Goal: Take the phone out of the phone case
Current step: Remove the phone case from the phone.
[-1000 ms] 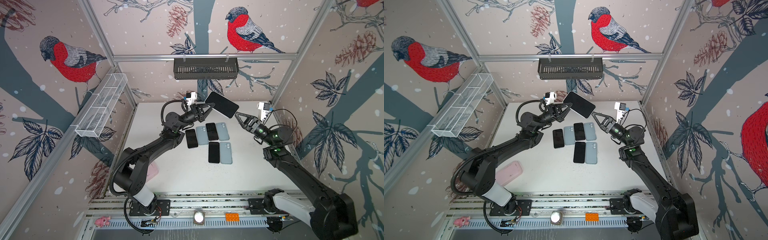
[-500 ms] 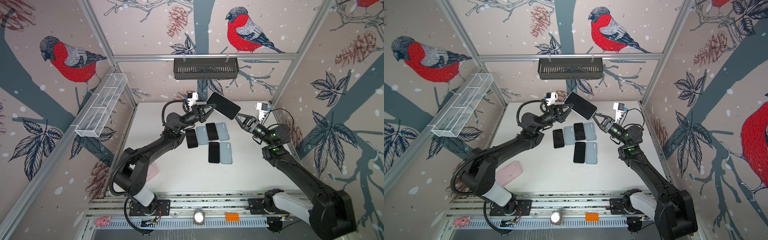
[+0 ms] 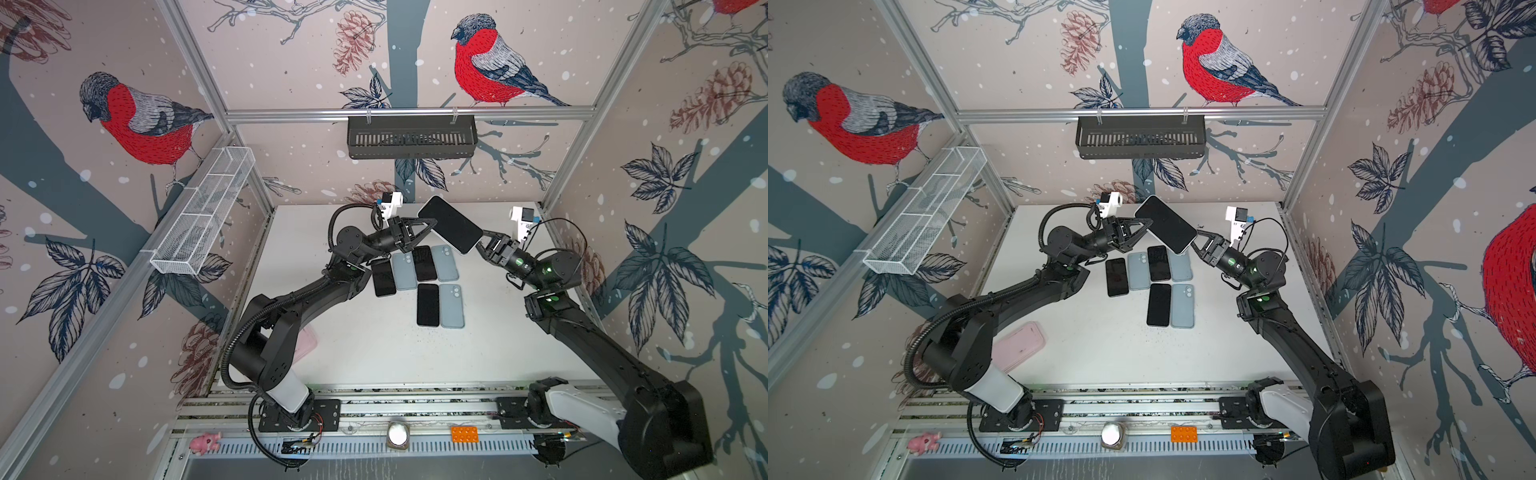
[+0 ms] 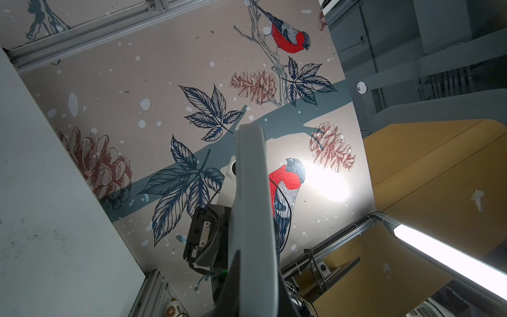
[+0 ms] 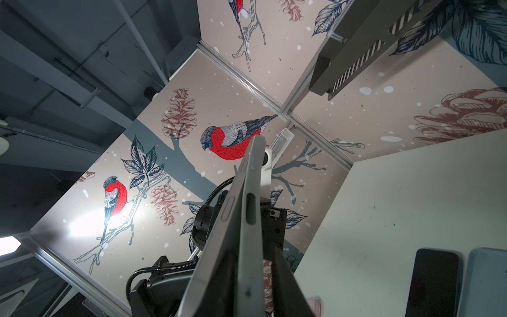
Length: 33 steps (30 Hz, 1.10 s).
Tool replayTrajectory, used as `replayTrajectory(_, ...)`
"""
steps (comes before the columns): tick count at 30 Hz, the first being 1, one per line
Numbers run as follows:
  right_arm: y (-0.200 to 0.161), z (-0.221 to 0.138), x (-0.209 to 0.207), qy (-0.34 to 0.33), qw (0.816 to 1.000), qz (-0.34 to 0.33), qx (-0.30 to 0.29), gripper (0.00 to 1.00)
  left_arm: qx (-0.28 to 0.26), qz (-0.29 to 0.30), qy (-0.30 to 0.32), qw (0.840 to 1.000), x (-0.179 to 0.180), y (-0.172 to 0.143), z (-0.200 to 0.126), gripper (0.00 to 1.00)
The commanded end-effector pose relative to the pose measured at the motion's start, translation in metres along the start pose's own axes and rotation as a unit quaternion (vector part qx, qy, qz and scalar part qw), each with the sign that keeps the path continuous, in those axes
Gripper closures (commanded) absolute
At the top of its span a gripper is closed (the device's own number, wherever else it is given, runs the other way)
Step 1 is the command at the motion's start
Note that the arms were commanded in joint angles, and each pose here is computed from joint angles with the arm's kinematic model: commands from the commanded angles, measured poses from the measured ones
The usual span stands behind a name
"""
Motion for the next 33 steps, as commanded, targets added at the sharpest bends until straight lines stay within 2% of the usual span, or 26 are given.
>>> replayTrajectory(1, -0.007, -0.004, 0.003, 0.008, 1.000, -0.008, 0.017, 0.80, 0.003, 0.023, -0.023, 0.999, -0.009, 0.001, 0.001, 1.00)
replayTrajectory(11, -0.002, -0.019, -0.004, -0.015, 1.000, -0.002, -0.005, 0.97, 0.004, 0.014, 0.012, 1.000, 0.014, 0.003, -0.013, 1.00)
replayTrajectory(15, -0.007, -0.021, -0.007, -0.015, 1.000, 0.009, -0.007, 0.98, 0.009, 0.016, 0.036, 0.999, 0.025, 0.004, -0.014, 1.00)
replayTrajectory(16, -0.010, -0.022, -0.009, -0.018, 1.000, 0.012, -0.007, 0.99, 0.009, 0.017, 0.043, 0.999, 0.029, 0.004, -0.015, 0.91)
replayTrajectory(17, -0.012, -0.022, -0.011, -0.021, 1.000, 0.015, -0.008, 0.99, 0.008, 0.018, 0.048, 0.999, 0.031, 0.005, -0.016, 0.74)
replayTrajectory(18, -0.015, -0.022, -0.013, -0.025, 0.999, 0.018, -0.009, 0.99, 0.006, 0.019, 0.056, 0.998, 0.034, 0.005, -0.016, 0.63)
replayTrajectory(20, -0.021, -0.024, -0.020, -0.036, 0.999, 0.028, -0.011, 0.99, -0.003, 0.024, 0.077, 0.997, 0.041, 0.008, -0.019, 0.46)
replayTrajectory(22, -0.027, -0.026, -0.027, -0.047, 0.998, 0.042, -0.015, 0.99, -0.015, 0.035, 0.100, 0.994, 0.045, 0.012, -0.022, 0.35)
replayTrajectory(26, -0.036, -0.030, -0.038, -0.064, 0.996, 0.063, -0.025, 1.00, -0.041, 0.060, 0.141, 0.987, 0.050, 0.018, -0.030, 0.19)
replayTrajectory(33, -0.047, -0.034, -0.057, -0.092, 0.991, 0.096, -0.035, 1.00, -0.076, 0.129, 0.224, 0.963, 0.050, 0.027, -0.042, 0.08)
Point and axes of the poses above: each gripper's point midway between its finger pads, its own z axis out along the fingers, its own x axis along the line the jaws close on, y = z × x, the point moved 7 cm from there along -z, back along the fingers, and after that the axes turned 6 degrees about -z, right-handed, at the moved point
